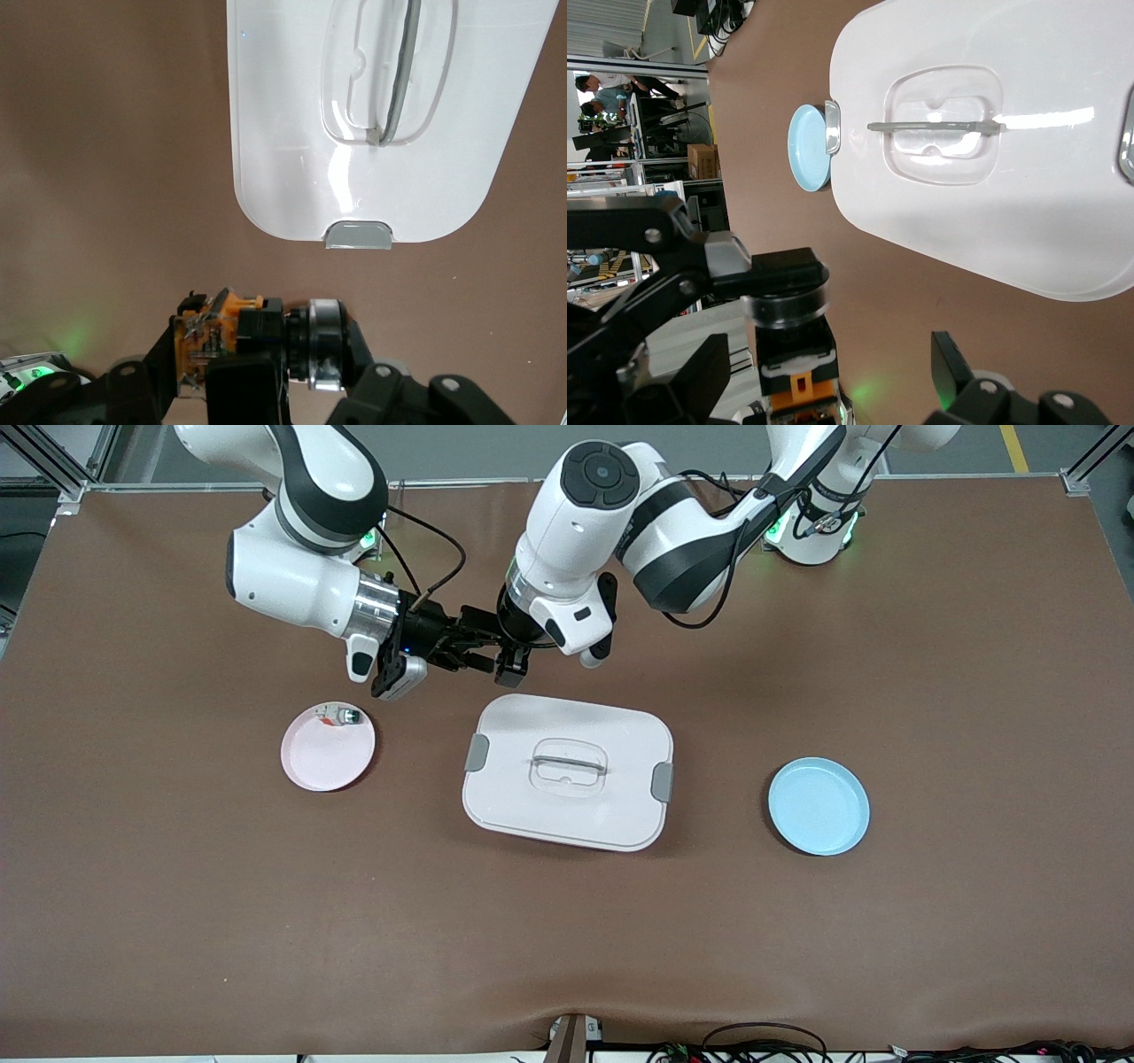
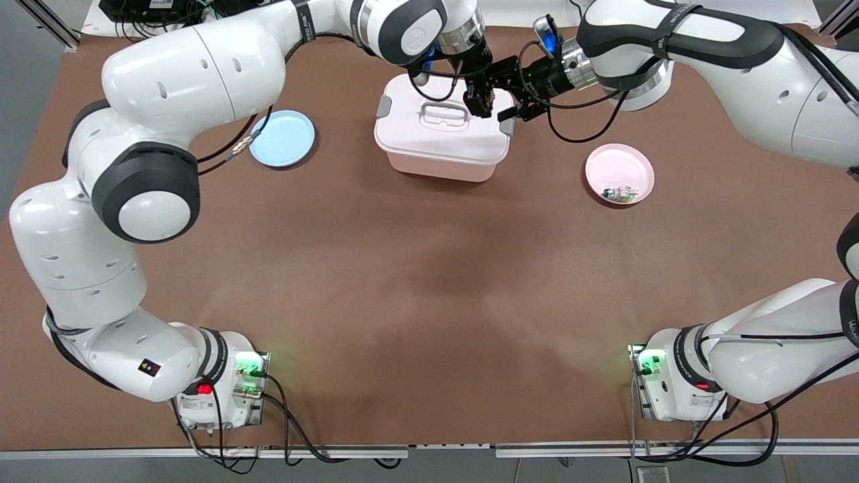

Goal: Transfer orange switch to right arm and place
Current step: 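Close the right gripper on the switch and open the left gripper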

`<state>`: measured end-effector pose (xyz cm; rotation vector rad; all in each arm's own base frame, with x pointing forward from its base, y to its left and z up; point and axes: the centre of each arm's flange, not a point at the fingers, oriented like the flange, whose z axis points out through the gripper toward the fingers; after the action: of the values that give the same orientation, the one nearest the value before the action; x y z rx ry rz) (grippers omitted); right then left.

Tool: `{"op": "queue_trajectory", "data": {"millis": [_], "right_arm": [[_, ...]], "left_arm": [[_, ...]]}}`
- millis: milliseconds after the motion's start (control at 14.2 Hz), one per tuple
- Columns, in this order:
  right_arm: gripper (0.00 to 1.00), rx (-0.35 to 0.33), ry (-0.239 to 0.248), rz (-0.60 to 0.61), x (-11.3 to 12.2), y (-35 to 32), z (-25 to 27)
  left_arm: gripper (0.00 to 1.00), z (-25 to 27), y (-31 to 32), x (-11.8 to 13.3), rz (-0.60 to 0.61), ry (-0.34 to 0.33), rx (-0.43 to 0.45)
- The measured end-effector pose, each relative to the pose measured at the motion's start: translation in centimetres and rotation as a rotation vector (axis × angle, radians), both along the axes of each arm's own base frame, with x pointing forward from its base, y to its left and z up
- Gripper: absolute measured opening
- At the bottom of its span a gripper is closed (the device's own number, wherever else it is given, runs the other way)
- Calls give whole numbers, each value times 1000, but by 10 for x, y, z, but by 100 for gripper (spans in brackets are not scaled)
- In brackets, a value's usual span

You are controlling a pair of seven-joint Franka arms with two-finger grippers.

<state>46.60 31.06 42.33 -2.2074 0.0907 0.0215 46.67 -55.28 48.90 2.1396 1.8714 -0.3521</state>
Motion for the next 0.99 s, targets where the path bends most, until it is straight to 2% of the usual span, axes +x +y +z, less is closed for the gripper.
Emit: {"op": "queue_trajectory", "data": {"millis": [422,844,915,985], "right_arm": [[37,19,-32,16,3,3,7],[36,23,-35,14,4,3,9],[36,23,-35,14,4,3,8],[36,22,-34,15,4,4,7]], "left_arm": [[72,-2,-2,-1,-2,5,1],[72,-1,-1,0,0,3,-2],[76,-1,-1,0,0,3,-2],[86,0,-2,0,-1,2,-3]]}}
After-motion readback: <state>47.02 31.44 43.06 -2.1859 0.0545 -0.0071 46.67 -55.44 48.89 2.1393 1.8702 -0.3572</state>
